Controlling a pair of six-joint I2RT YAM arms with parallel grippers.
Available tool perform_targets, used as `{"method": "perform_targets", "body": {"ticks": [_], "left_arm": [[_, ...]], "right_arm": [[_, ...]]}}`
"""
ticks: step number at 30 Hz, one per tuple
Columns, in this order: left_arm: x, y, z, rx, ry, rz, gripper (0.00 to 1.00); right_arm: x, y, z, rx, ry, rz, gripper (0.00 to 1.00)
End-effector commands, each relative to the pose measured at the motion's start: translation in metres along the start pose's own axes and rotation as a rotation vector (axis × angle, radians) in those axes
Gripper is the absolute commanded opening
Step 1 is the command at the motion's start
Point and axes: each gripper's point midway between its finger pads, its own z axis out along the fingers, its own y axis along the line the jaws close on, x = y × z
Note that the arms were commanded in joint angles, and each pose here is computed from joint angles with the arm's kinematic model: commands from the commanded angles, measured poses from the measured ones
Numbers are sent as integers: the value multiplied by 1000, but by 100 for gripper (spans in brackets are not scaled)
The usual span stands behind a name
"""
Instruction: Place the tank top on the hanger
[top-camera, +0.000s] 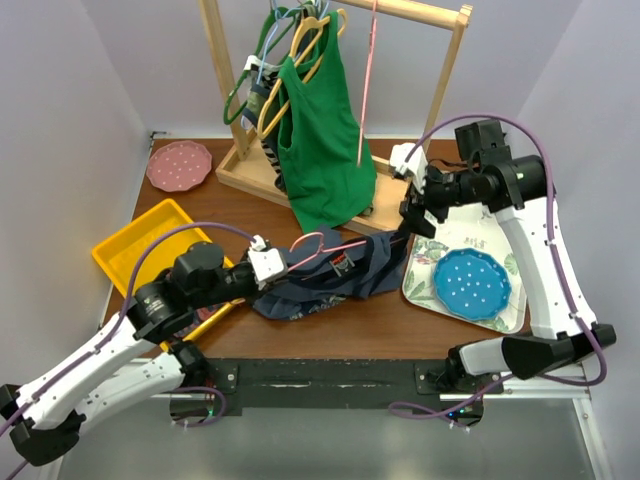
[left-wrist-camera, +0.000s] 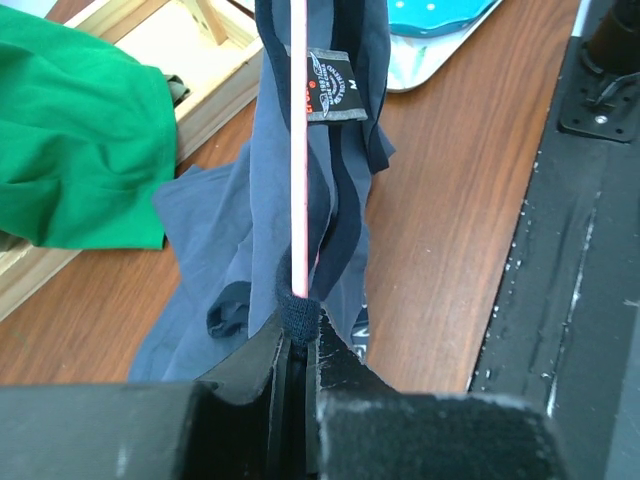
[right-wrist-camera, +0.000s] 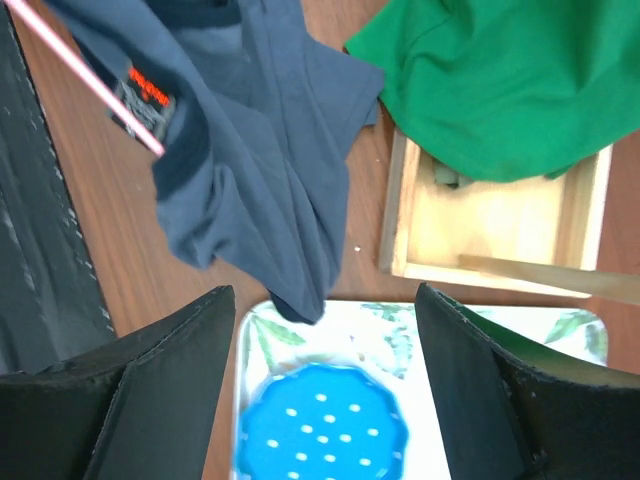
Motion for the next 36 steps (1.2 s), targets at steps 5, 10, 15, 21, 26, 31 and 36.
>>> {"method": "perform_targets", "body": {"ticks": [5,10,15,21,26,31,36], "left_arm": [[-29,-6,-22,18,-87,-4,0],[-34,-12,-29,34,-122,-21,0],[-36,-12,-32,30,-131,-31,0],[-35,-11,-38,12,-125,-33,0],[-27,-9,-38,1,-91,-34,0],[-30,-2,-41,-45,-104,-60,0],[-33,-3,-47,-66,-133,-138,0]], "right_arm": [[38,26,-5,-82,106,-163,77],[35,26,9,-138,76,-132,73],[25,35,10,-205,32,-120,55],[19,39,11,-224,4,-111,22],[23,35,9,-200,34,-99,21],[41,21,17,-114,87,-25,66],[41,9,18,-28,6,69,73]]}}
